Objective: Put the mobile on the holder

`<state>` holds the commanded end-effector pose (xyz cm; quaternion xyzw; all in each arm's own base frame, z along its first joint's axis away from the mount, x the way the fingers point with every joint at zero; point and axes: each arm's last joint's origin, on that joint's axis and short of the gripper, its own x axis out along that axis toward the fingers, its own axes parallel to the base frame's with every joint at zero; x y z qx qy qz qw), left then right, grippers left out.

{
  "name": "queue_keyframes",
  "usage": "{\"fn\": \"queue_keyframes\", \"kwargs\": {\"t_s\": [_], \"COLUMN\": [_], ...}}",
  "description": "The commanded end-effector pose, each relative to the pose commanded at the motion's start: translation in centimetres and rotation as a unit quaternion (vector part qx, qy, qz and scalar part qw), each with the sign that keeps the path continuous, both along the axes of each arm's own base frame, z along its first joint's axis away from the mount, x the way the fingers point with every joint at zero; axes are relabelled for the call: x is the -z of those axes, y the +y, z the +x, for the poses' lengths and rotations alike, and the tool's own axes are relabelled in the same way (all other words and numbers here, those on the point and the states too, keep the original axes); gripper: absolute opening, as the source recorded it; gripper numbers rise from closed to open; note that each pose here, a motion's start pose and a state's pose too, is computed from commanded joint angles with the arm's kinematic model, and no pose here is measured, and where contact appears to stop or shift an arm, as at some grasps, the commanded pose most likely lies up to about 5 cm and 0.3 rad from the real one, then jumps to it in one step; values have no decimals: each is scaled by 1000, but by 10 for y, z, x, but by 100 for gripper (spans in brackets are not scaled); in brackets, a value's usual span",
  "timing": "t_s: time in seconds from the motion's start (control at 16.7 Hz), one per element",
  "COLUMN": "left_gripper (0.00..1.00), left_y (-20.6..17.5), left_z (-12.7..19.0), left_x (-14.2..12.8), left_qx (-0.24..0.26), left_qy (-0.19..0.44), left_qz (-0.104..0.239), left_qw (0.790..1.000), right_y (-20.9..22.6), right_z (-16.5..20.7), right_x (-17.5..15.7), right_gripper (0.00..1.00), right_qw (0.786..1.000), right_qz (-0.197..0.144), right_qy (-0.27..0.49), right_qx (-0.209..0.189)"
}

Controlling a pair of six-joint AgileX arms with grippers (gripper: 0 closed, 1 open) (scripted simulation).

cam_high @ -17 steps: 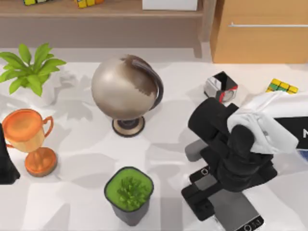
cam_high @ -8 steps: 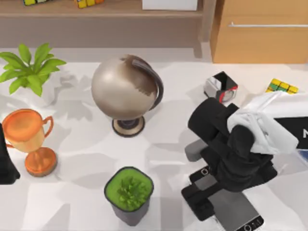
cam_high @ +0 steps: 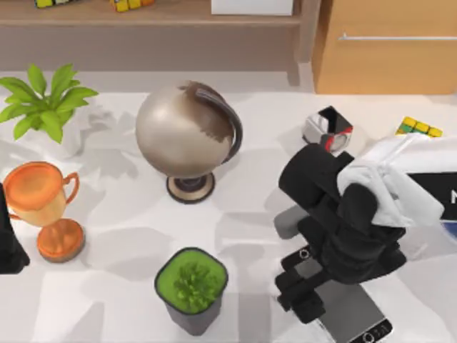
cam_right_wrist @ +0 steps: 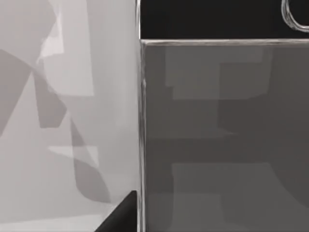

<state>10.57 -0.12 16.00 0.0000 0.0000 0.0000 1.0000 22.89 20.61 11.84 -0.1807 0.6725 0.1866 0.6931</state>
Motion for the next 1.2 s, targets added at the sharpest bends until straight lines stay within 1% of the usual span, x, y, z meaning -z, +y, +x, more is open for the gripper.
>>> {"fn": "queue_keyframes", "kwargs": {"t_s": [0.3,0.54,0.6,0.72,0.9,1.02,1.2], "left_gripper": [100,100,100,100,100,100,100], "left_y": [0,0,0,0,0,0,0], "left_z": [0,0,0,0,0,0,0], "left_x": [0,0,0,0,0,0,0], "left_qx": [0,0,0,0,0,0,0], "left_qy": [0,0,0,0,0,0,0], "left_qz": [0,0,0,0,0,0,0], "left_qw": [1000,1000,1000,1000,1000,1000,1000], "right_y": [-1,-1,0,0,-8,-20,-49], "right_z": [0,0,2,10,31,47,72], "right_x": [-16,-14,-19,-35,-68,-93,-129], "right_gripper": [0,0,0,0,0,0,0], "right_qw": [1000,1000,1000,999,992,982,959], "right_qz": [-1,-2,4,30,80,114,154], "right_qy": [1,3,-4,-32,-93,-142,-225], "right_qx": [1,1,2,6,23,40,75]}}
